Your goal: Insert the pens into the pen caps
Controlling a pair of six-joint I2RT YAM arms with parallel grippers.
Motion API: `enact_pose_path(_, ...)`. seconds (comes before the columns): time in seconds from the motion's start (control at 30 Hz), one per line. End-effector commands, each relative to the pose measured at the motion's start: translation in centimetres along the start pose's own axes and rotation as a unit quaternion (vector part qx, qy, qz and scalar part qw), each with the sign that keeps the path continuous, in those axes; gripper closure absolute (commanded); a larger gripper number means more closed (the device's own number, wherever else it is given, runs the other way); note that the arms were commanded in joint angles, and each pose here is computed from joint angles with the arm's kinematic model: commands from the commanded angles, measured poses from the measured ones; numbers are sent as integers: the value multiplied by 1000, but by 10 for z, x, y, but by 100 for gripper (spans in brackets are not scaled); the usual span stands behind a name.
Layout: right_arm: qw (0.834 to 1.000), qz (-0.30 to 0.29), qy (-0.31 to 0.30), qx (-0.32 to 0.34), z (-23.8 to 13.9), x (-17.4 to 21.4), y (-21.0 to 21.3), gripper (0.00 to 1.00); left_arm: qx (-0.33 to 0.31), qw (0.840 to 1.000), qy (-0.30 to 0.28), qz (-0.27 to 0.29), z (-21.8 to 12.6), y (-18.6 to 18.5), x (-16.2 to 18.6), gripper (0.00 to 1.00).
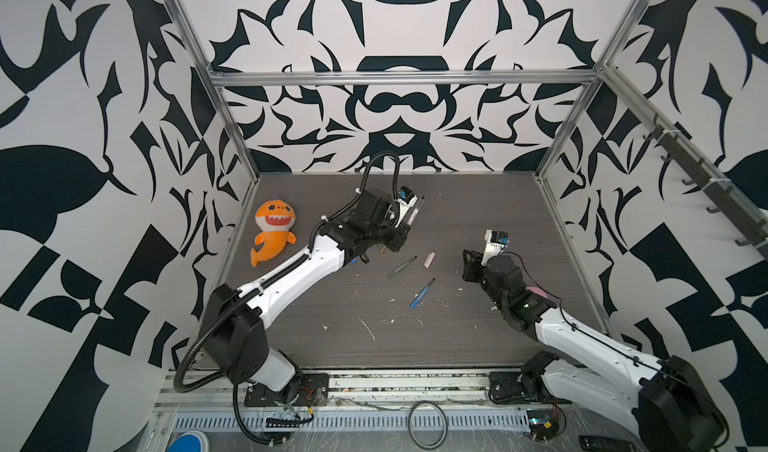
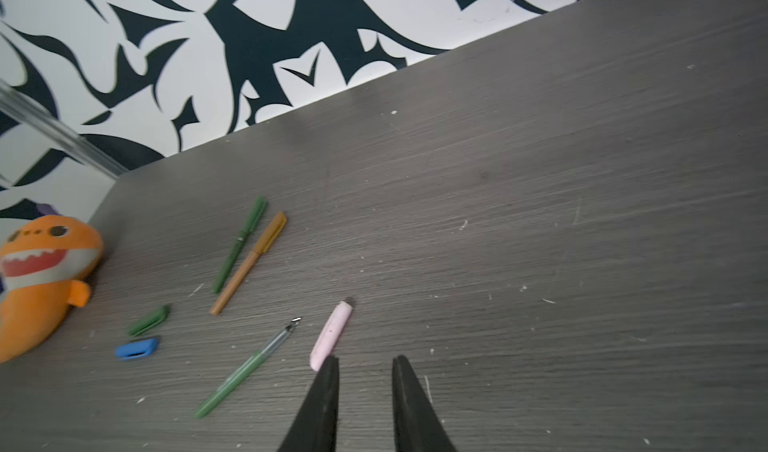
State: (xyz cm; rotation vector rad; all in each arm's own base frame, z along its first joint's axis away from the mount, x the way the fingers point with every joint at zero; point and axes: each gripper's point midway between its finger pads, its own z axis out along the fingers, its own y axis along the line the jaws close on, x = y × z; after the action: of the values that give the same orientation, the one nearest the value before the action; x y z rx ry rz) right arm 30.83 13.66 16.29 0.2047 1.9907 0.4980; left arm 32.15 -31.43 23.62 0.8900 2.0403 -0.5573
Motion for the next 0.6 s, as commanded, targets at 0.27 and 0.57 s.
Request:
enact_pose_path(0.27, 958, -64, 52, -276, -65, -78, 142, 65, 103, 986, -124, -32, -28, -40, -24, 93)
enact_pose_path(0.57, 952, -72, 55, -292, -62, -107, 170, 57, 139, 980, -133, -50, -39, -56, -29, 94)
